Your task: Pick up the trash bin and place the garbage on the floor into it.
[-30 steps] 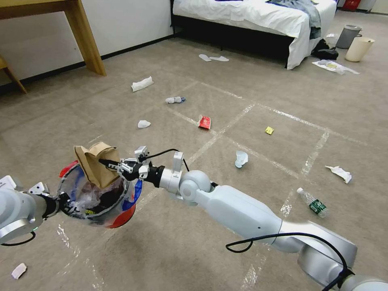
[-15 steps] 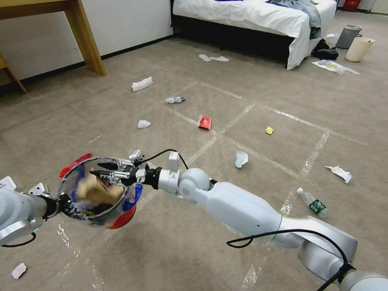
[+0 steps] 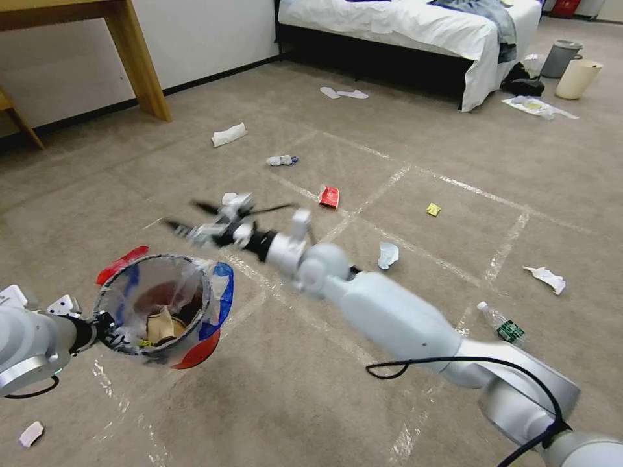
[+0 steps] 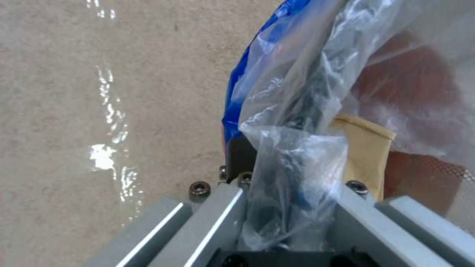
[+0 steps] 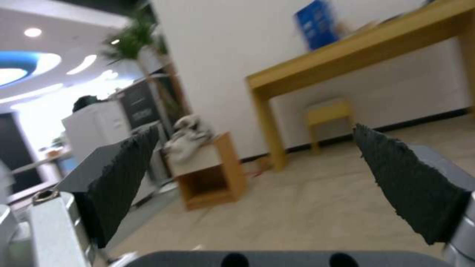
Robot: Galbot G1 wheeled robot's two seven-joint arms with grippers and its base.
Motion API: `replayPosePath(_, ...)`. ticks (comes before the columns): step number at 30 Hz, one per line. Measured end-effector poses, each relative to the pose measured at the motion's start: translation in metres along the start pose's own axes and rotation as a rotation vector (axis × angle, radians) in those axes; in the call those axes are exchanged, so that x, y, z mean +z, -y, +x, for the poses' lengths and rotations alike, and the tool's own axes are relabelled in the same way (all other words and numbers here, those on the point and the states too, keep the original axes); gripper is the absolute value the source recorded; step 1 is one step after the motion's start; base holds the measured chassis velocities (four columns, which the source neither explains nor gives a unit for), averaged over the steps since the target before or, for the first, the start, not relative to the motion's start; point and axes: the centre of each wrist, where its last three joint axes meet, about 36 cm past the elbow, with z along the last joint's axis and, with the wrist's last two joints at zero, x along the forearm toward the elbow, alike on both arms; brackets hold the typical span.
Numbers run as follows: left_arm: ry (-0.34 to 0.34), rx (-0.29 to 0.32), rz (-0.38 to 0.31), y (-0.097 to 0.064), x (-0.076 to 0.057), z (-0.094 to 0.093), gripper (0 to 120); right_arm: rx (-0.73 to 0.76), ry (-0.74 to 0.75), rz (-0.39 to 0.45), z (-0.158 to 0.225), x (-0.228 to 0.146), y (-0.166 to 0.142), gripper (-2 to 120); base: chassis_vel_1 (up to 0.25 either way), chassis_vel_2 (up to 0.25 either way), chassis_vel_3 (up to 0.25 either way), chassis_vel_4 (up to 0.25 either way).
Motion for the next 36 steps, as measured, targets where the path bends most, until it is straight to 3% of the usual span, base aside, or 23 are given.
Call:
replayPosePath(4, -0.002, 0.013, 0.002, 0.001, 0.003, -0.002, 0, 0.065, 0.027, 0.021, 0.04, -0.016, 0.011, 100, 0.0, 0.0, 0.0, 0.0)
replayPosePath(6, -0.001, 0.033, 0.001, 0.003, 0.006, -0.001, 0, 0.167, 0.071, 0.08, 0.09, -0.033, 0.013, 100, 0.0, 0.0, 0.0, 0.0)
replayPosePath(7, -0.001, 0.033, 0.001, 0.003, 0.006, -0.001, 0, 0.167, 0.071, 0.08, 0.09, -0.033, 0.013, 100, 0.0, 0.0, 0.0, 0.0)
replayPosePath(11, 0.002, 0.057, -0.001, 0.005, 0.009, 0.0, 0, 0.356, 0.157, 0.208, 0.151, -0.051, -0.001, 100, 0.0, 0.0, 0.0, 0.0)
replayPosePath(13, 0.004, 0.062, -0.003, 0.005, 0.011, 0.001, 0, 0.415, 0.167, 0.252, 0.172, -0.049, -0.008, 100, 0.0, 0.0, 0.0, 0.0)
replayPosePath(15, 0.003, 0.066, -0.009, 0.004, 0.016, 0.004, 0, 0.543, 0.148, 0.346, 0.217, -0.032, -0.023, 100, 0.0, 0.0, 0.0, 0.0)
replayPosePath(16, 0.003, 0.066, -0.009, 0.004, 0.016, 0.004, 0, 0.543, 0.148, 0.346, 0.217, -0.032, -0.023, 100, 0.0, 0.0, 0.0, 0.0)
replayPosePath(18, 0.008, 0.067, 0.0, -0.001, 0.026, 0.012, 0, 0.593, 0.13, 0.44, 0.239, -0.025, -0.028, 100, 0.0, 0.0, 0.0, 0.0)
replayPosePath(24, 0.014, 0.079, 0.004, 0.002, 0.039, 0.014, 0, 0.668, 0.129, 0.58, 0.274, -0.025, -0.044, 100, 0.0, 0.0, 0.0, 0.0)
replayPosePath(31, 0.011, 0.08, 0.0, 0.003, 0.043, 0.011, 0, 0.735, 0.132, 0.605, 0.298, -0.015, -0.059, 100, 0.0, 0.0, 0.0, 0.0)
replayPosePath(36, 0.016, 0.08, -0.006, 0.001, 0.041, 0.01, 0, 0.83, 0.126, 0.609, 0.328, 0.009, -0.093, 100, 0.0, 0.0, 0.0, 0.0)
